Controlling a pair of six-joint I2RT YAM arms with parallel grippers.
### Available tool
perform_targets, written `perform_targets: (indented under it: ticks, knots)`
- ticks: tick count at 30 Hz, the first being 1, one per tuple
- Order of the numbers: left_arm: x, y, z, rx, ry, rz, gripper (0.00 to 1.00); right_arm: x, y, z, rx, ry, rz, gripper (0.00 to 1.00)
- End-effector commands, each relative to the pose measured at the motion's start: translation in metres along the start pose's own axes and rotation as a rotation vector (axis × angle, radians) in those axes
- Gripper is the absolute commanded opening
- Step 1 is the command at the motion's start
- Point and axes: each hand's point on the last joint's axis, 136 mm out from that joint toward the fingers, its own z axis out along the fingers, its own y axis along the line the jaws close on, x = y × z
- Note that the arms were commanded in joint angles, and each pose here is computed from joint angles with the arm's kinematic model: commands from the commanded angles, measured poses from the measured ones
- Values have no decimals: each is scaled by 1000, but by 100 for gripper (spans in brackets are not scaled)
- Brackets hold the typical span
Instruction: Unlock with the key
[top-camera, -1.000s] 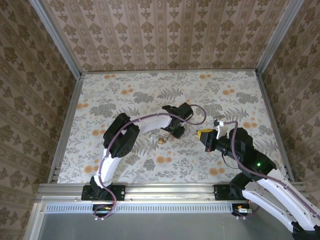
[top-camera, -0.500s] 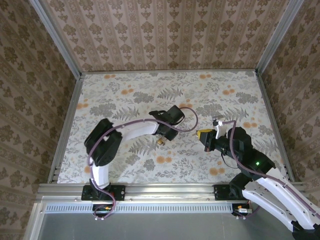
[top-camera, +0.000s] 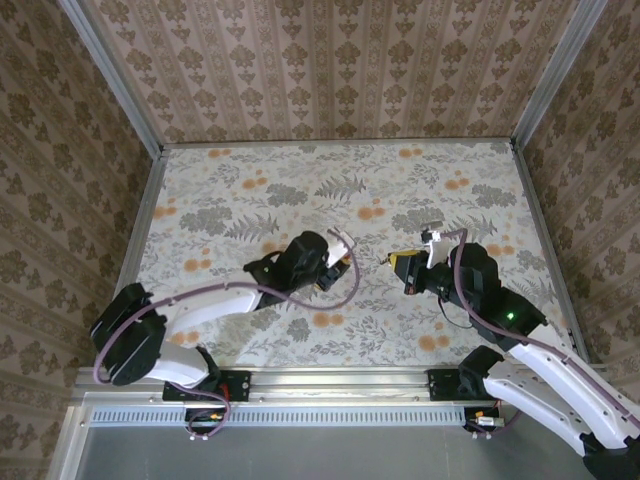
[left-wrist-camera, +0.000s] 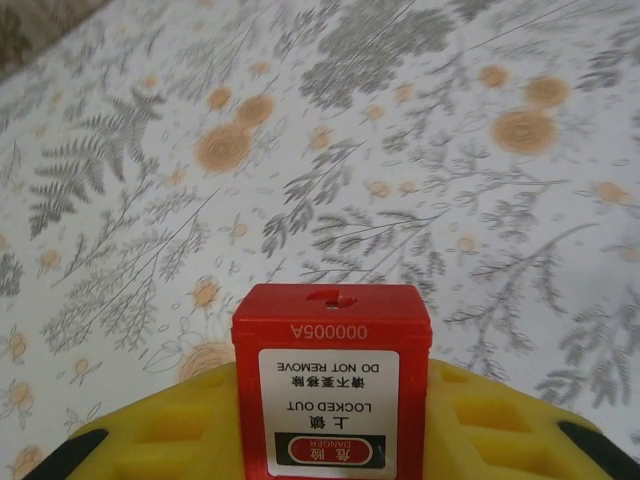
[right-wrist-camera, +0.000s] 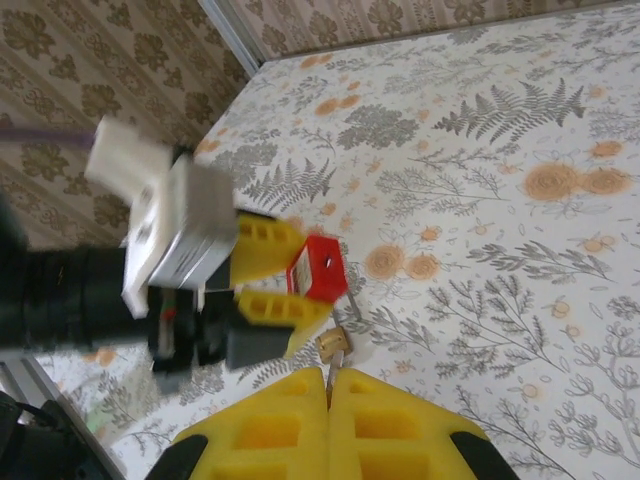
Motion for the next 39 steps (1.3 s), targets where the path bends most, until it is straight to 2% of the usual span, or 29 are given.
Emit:
perform_targets:
  ticks: [1, 7, 11, 16, 25, 39]
  knots:
    - [-47, -8, -25, -1, -251, 69, 35, -21, 17, -1, -69, -53, 42, 0]
    - [-58, -27, -45, -21, -334, 163, 35, -16, 33, 21, -120, -32, 65, 0]
    - [-62, -34, -55, -29, -358, 187, 34, -28, 39, 11, -127, -66, 16, 0]
    - [-58, -39, -59, -33, -356, 202, 34, -27, 50, 5, -187, -50, 31, 0]
    - [-62, -47, -59, -49, -354, 248, 32, -22, 49, 4, -204, -55, 86, 0]
    - [-64, -49, -59, -52, -351, 254, 30, -5, 37, 15, -177, -29, 121, 0]
